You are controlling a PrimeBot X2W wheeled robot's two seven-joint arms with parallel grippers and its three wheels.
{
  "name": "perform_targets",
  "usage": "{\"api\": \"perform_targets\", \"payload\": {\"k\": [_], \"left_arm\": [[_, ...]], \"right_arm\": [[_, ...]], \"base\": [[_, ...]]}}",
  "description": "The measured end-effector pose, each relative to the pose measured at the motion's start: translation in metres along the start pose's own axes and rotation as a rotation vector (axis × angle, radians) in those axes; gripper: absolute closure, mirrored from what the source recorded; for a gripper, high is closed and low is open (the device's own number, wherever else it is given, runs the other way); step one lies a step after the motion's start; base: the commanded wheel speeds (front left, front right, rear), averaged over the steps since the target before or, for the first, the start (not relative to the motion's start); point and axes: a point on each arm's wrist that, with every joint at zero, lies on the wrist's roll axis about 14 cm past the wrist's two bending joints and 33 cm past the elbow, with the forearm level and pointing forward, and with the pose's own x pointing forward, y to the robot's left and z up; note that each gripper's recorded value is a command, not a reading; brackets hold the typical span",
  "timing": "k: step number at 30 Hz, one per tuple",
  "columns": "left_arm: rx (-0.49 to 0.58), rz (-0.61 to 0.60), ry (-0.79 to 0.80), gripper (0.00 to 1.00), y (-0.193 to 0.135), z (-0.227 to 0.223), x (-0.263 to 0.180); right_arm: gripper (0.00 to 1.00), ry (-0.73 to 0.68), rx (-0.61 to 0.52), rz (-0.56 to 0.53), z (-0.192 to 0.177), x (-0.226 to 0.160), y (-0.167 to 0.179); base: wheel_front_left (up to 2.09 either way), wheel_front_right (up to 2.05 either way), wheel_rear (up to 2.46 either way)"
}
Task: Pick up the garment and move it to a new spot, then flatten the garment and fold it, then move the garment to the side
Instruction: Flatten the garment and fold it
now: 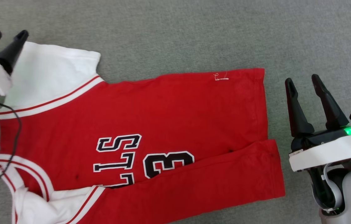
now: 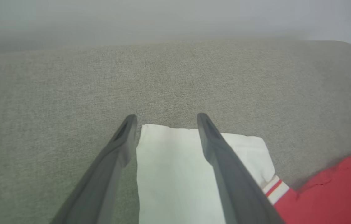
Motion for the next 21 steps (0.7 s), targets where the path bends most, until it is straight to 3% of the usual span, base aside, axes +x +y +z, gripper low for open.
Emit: {"api": "perform_targets", "payload": {"k": [8,14,15,17,21], "left_arm": [[0.004,0.016,0.418,0.00,0.019,-0.045,0.019],[-0.022,0.021,0.560,0.00,0.019,-0.068,0.028],[-0.027,0.021,0.577,0.24,0.019,-0.071,0.029],[-0.049,0.019,0.600,1.00,0.018,-0.076,0.031],[-0.058,0.019,0.585,1.00,0.016,-0.077,0.033]], "right_arm": [[0.00,0.063,0.016,-0.055,-0.025,-0.001,-0.016],[0.00,0.092,0.031,-0.069,-0.037,0.003,-0.020],[0.00,0.095,0.030,-0.073,-0.038,0.003,-0.021],[0.00,0.100,0.038,-0.081,-0.040,0.003,-0.024],[0.00,0.123,0.058,-0.079,-0.043,0.002,-0.026]], "base": [[0.00,0.00,0.00],[0.00,0.00,0.00],[0.00,0.00,0.00],[0.00,0.00,0.00],[0.00,0.00,0.00]]}}
